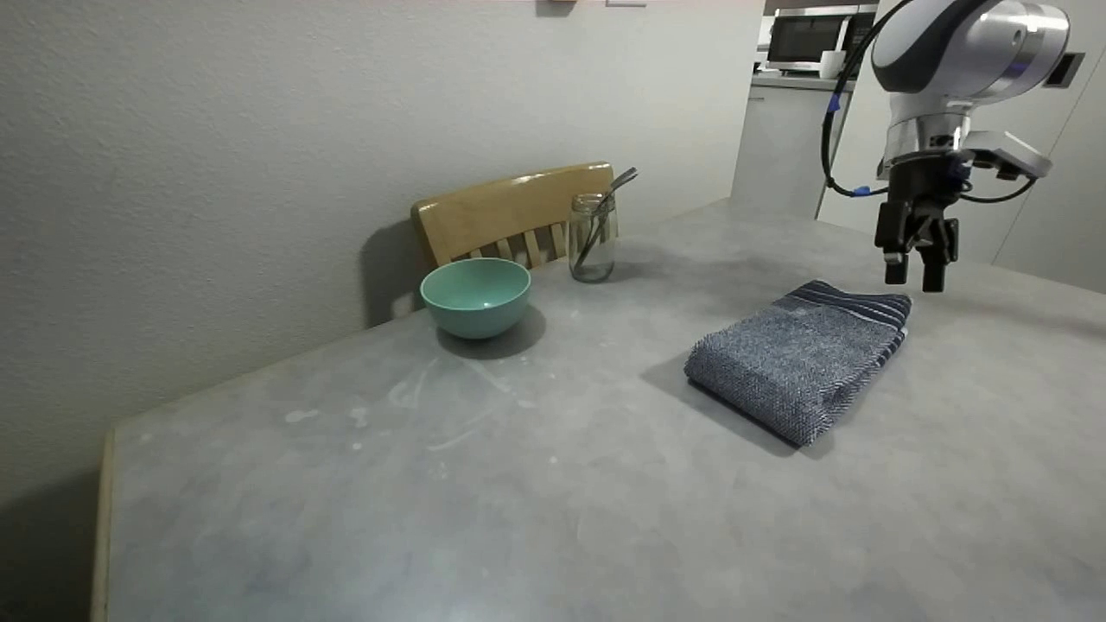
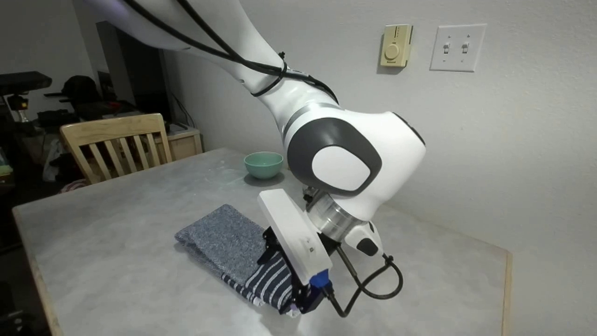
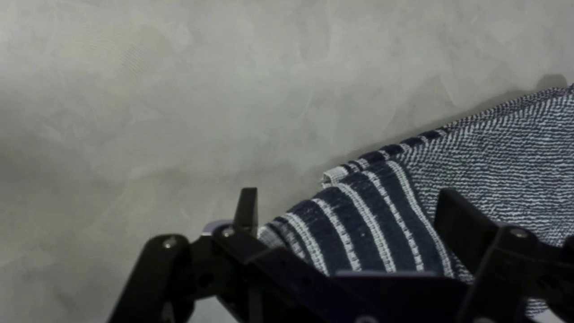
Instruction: Unfold the towel from right to left
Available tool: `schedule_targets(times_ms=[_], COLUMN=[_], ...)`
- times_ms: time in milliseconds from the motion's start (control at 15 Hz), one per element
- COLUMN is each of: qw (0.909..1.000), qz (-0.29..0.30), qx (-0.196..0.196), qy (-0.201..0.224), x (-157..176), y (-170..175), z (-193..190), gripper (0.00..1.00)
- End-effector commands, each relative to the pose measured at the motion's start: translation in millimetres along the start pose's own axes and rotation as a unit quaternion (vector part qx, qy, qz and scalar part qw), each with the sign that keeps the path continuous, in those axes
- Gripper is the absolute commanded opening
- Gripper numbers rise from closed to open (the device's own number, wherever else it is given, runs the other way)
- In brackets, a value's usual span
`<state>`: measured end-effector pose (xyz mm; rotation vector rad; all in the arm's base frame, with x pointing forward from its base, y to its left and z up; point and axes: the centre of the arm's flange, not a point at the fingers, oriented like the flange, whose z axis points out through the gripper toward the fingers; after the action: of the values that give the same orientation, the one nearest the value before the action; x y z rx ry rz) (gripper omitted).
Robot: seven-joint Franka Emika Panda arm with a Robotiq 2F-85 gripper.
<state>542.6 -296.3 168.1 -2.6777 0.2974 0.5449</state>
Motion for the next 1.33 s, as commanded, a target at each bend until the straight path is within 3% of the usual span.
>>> schedule_targets(times_ms=[0,200,1267], qw=[0.9995,0.9990,0.9990], qz=[0.016,0.015,0.009], qx=[-0.008,-0.015,-0.023], qy=[0.026,0.041,0.037], x=[7.5,15.5,21.9], y=[3.5,8.0,5.6], z=[5.8,9.8,14.9], gripper=[1.00,1.00,1.00])
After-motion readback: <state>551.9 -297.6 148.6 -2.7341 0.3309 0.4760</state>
